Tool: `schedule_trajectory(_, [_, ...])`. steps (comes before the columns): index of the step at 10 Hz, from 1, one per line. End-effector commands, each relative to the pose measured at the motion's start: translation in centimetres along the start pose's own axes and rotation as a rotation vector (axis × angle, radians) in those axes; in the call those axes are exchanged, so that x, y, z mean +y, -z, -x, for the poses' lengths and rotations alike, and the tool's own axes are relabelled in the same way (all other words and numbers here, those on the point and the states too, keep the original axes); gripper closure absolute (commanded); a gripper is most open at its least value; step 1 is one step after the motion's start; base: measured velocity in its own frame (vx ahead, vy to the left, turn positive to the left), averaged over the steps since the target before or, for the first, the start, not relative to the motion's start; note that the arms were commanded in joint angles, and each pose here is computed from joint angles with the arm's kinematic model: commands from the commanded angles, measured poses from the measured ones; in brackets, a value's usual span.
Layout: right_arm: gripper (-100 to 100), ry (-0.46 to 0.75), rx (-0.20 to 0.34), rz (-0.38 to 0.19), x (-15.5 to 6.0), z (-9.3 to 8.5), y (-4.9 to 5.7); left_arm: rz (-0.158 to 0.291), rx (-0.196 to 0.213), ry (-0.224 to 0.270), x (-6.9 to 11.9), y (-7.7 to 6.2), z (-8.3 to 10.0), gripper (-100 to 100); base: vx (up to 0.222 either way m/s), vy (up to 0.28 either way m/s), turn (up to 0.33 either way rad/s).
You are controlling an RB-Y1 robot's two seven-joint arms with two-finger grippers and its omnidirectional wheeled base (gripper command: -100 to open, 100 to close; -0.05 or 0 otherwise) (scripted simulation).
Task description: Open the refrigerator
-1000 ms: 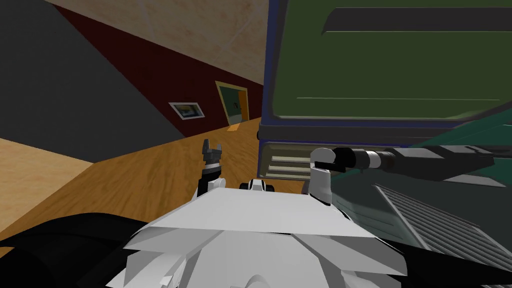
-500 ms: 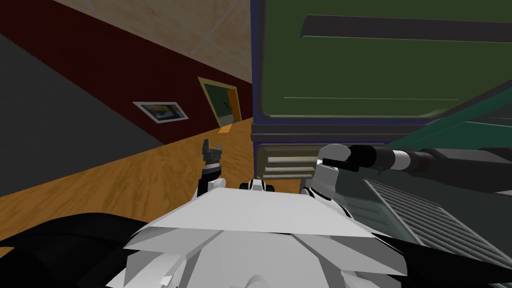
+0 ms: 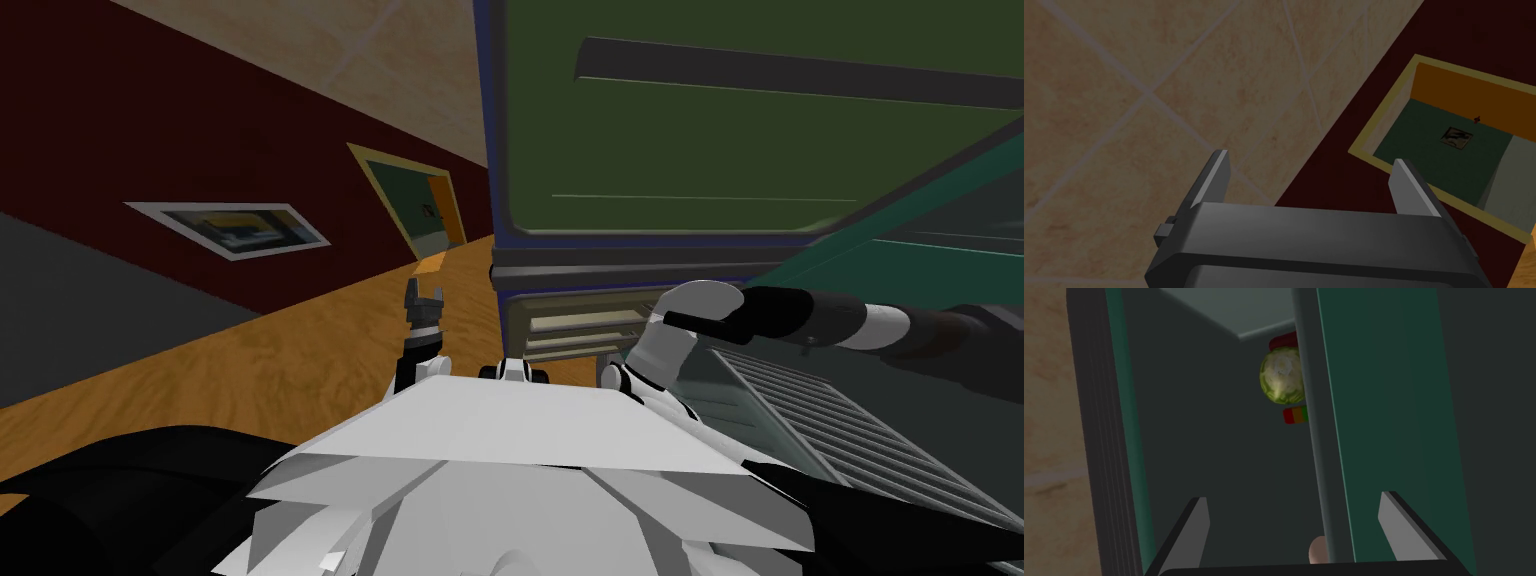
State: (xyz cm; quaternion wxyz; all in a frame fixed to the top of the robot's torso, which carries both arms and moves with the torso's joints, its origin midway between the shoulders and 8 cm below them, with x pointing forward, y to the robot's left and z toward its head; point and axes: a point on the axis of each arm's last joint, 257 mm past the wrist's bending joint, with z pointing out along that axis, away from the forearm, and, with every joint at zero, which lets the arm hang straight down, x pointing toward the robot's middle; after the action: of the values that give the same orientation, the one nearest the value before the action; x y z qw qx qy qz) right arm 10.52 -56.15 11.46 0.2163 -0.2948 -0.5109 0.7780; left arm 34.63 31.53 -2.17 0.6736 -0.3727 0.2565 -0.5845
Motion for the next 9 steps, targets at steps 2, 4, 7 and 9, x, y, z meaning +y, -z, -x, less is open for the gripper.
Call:
schedule_trajectory(2, [-100, 0.023, 0.087, 0.047, 0.6, -1.3, -2.2, 0.0, 0.0, 0.0, 0.0, 0.0, 0.0, 0, 0.173, 0.078, -0.263])
schedule_trajectory(4, [-100, 0.033, 0.136, 0.079, 1.1, -2.2, -3.5, 0.0, 0.0, 0.0, 0.0, 0.0, 0.0, 0, 0.168, 0.104, -0.266])
schedule_trajectory(7, [-100, 0.045, 0.215, 0.141, 1.8, -3.8, -5.3, 0.0, 0.0, 0.0, 0.0, 0.0, 0.0, 0, 0.164, 0.093, -0.275])
schedule_trajectory(9, [-100, 0.056, 0.267, 0.178, 2.6, -5.1, -6.3, 0.0, 0.0, 0.0, 0.0, 0.0, 0.0, 0, 0.164, 0.126, -0.229])
